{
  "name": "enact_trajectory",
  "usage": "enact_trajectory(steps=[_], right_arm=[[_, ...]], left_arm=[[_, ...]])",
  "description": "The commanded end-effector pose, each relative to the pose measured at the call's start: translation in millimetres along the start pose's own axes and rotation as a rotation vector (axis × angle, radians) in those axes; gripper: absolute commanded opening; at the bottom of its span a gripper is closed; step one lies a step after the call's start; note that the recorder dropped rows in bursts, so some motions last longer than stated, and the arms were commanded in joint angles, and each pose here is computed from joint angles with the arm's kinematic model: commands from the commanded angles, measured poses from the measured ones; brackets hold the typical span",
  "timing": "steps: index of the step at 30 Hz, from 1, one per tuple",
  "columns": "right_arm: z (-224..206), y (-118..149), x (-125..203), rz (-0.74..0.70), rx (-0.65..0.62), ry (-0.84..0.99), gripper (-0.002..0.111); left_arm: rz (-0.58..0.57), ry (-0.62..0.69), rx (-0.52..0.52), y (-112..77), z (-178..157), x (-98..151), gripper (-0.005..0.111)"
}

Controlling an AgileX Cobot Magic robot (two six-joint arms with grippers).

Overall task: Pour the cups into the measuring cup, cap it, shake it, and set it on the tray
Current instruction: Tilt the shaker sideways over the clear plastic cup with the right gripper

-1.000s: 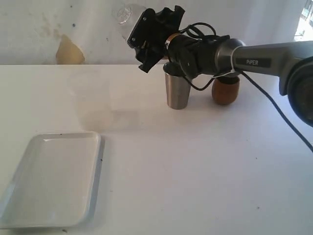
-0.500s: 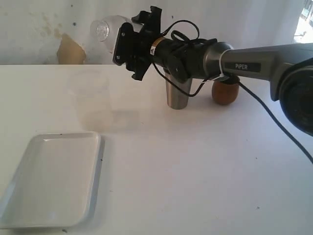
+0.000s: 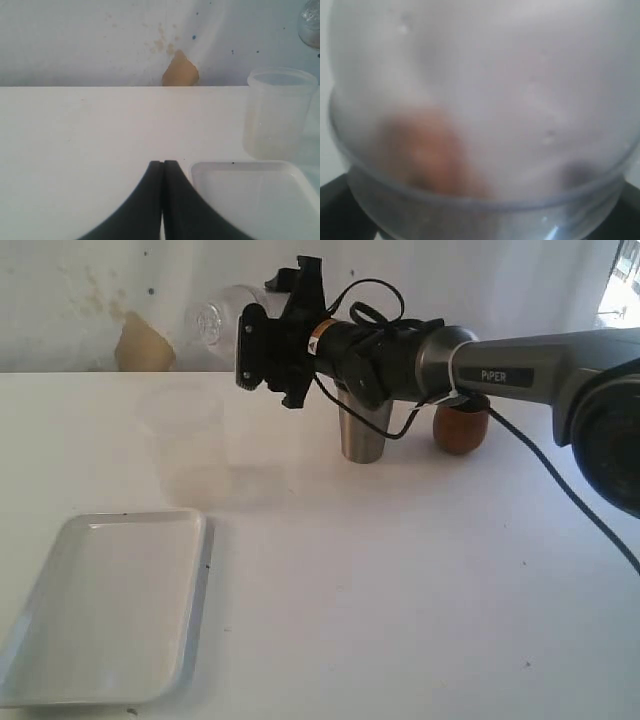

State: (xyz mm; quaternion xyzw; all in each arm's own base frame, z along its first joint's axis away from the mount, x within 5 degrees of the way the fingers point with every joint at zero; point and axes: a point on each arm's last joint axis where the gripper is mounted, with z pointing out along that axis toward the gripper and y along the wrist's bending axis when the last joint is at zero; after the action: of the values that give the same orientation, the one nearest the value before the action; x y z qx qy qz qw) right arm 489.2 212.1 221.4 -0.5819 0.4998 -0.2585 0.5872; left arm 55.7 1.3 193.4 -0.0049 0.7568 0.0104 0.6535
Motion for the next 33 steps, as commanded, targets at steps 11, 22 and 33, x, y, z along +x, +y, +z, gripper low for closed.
enact_trajectory(steps=[11,22,33], right_arm=[[-5.6,-21.4,-5.2,-0.181,0.08,-0.02,0.0],[-5.7,-21.7,-5.3,-0.319,0.085,-0.015,0.0],[-6.4,-27.1,-8.0,-0.383,0.15,-0.031,0.0]], left_arm=[[0.002,0.0,0.005,-0.3,0.0,1.4,0.0],[0.002,0.0,0.005,-0.3,0.0,1.4,0.0],[0.002,0.0,0.005,-0.3,0.0,1.4,0.0]])
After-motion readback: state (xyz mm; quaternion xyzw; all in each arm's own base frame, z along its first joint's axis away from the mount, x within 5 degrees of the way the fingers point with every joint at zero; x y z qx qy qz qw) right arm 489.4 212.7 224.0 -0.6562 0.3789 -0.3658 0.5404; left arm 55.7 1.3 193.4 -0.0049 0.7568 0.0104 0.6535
